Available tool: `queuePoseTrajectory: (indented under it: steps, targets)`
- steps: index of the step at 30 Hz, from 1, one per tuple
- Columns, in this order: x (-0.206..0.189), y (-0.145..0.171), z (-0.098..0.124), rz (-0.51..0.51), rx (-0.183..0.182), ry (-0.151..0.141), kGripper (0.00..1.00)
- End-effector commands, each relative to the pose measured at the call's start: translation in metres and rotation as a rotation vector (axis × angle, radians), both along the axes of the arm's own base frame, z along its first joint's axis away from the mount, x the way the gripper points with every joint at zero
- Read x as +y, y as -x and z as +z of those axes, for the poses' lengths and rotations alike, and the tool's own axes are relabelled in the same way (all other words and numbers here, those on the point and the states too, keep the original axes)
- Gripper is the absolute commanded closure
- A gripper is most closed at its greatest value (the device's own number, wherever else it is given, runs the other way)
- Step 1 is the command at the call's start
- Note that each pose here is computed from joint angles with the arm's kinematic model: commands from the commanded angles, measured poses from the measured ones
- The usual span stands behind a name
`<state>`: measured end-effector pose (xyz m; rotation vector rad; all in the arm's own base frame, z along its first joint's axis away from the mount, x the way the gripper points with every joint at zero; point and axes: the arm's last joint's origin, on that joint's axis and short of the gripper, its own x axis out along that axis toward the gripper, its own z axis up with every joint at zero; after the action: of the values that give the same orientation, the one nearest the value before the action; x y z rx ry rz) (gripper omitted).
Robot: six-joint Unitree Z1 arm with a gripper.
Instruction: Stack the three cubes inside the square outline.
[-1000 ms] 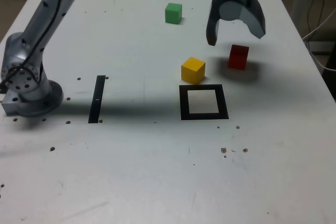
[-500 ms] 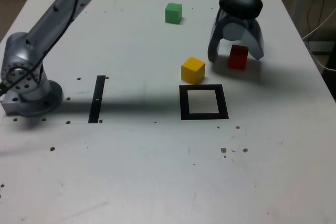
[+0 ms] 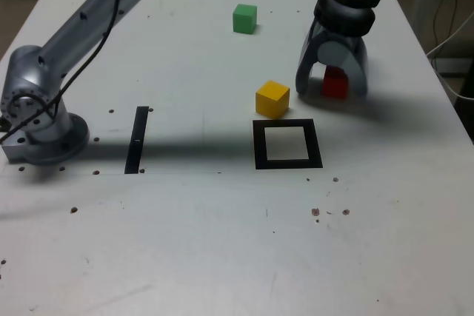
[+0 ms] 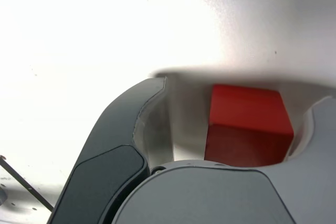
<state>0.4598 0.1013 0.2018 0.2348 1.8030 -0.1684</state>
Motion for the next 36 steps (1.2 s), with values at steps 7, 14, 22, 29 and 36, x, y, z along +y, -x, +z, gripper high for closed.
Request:
queuePoseTrajectory:
  steps: [7, 14, 22, 29, 36]
  targets:
    - [-0.002, -0.002, -0.001, -0.008, -0.004, -0.014, 0.71]
    - [-0.004, -0.002, -0.001, -0.011, -0.001, -0.014, 0.71]
    - [-0.005, -0.002, 0.000, -0.013, 0.000, -0.013, 0.71]
    - [-0.008, 0.000, 0.007, -0.020, -0.005, -0.018, 0.71]
    - [-0.020, 0.009, 0.035, -0.036, -0.033, -0.028, 0.71]
